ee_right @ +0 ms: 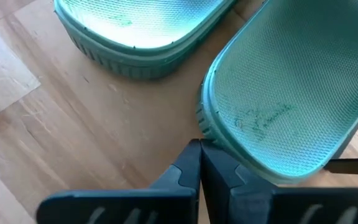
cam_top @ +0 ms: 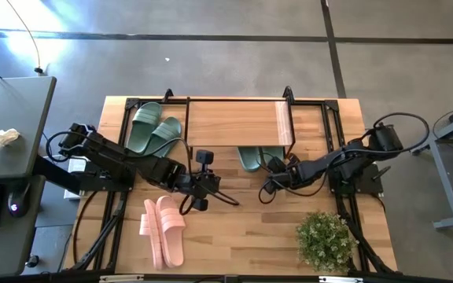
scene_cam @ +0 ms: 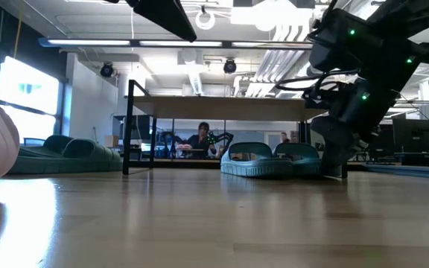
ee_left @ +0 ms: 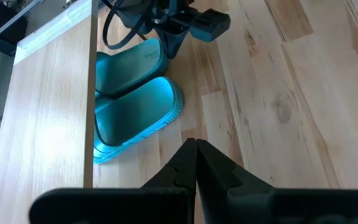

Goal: Pick and place slides into the shelf
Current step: Adjust the green slides under the shelf, then put the pink slide under the shelf

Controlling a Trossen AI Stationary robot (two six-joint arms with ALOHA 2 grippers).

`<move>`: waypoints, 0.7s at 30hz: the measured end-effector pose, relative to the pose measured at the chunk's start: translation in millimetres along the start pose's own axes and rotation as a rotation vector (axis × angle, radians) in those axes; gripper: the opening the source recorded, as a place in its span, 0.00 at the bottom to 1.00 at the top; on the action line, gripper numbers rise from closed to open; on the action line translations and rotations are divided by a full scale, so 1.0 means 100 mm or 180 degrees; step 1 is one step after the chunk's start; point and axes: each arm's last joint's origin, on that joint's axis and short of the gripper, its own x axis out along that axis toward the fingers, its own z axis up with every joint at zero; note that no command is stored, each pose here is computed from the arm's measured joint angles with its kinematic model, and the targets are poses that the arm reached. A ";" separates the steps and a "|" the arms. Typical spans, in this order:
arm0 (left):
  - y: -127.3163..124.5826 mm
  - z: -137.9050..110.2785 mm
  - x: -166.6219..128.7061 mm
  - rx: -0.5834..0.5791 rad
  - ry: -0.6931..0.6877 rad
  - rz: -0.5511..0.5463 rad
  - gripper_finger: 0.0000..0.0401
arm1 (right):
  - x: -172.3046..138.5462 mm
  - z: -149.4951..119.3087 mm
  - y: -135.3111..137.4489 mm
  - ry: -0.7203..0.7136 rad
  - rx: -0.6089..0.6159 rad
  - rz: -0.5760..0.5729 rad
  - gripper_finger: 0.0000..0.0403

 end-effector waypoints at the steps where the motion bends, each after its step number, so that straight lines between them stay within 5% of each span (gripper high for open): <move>1: 0.00 0.00 0.00 0.0000 0.0000 0.0000 0.00 | 0.00 0.00 0.00 0.0000 -0.0002 0.0000 0.00; 16: -0.01 -0.03 0.00 -0.0005 0.0087 -0.0012 0.00 | -0.07 -0.08 0.08 -0.0036 -0.0125 0.0096 0.00; 21: -0.06 -0.07 -0.01 0.0053 0.0181 -0.0343 0.00 | -0.14 -0.10 0.24 -0.0058 -0.0465 0.0612 0.00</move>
